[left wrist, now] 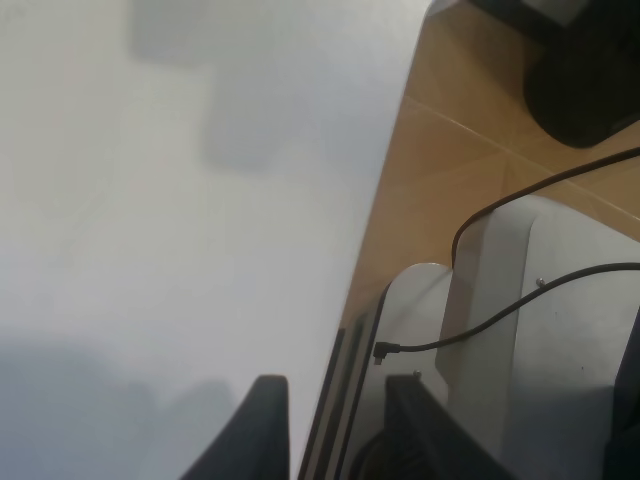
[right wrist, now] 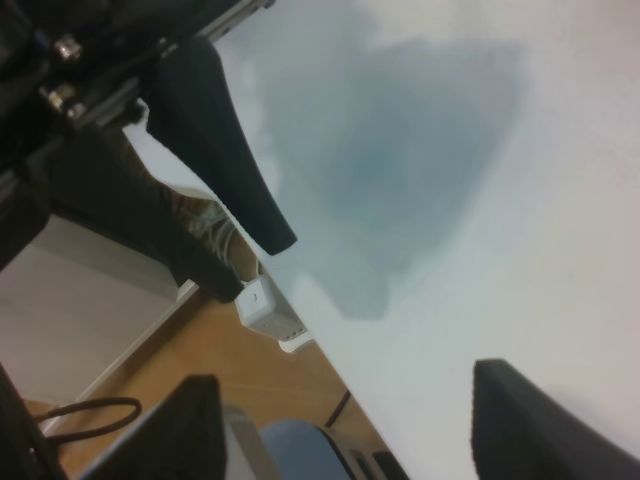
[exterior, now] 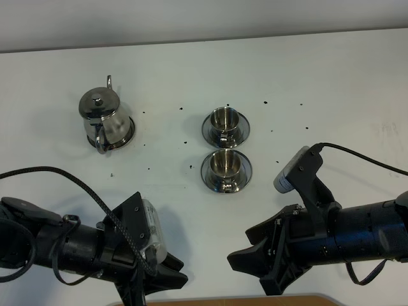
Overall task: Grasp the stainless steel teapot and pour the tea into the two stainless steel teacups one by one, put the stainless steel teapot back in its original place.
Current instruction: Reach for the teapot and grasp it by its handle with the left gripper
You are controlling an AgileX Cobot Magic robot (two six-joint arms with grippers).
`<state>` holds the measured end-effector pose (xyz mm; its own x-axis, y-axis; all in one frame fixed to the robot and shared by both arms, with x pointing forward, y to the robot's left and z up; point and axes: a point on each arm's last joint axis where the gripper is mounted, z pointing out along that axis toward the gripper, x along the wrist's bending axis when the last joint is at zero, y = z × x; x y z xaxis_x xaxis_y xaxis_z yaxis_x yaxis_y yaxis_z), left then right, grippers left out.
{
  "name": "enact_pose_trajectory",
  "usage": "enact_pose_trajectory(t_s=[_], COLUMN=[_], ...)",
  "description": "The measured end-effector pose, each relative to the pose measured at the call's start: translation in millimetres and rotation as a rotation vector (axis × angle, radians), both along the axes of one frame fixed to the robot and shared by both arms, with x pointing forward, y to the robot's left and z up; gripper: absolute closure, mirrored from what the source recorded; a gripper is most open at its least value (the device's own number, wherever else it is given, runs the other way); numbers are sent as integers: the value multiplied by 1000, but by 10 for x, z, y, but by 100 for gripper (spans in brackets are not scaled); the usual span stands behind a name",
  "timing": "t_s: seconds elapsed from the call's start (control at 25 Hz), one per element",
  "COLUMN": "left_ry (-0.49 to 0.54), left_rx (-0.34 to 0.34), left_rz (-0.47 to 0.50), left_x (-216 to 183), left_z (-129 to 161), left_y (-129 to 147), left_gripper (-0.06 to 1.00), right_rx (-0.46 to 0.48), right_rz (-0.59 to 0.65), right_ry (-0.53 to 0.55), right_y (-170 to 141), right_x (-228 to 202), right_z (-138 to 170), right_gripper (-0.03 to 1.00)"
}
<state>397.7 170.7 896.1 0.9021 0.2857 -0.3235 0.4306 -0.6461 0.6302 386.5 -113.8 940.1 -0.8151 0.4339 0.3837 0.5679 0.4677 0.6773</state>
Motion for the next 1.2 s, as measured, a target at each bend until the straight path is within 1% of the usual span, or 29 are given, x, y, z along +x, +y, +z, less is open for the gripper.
enact_pose_trajectory(t_s=[0.96,1.2], left_ry=[0,1], left_rx=[0,-1], left_rz=[0,3], left_x=[0,1], left_z=[0,1], left_y=[0,-1], left_gripper=[66,66], right_rx=[0,23], right_rz=[0,-27], right_ry=[0,18], right_y=[0,10], right_x=[0,9], right_z=[0,14], right_gripper=[43,43])
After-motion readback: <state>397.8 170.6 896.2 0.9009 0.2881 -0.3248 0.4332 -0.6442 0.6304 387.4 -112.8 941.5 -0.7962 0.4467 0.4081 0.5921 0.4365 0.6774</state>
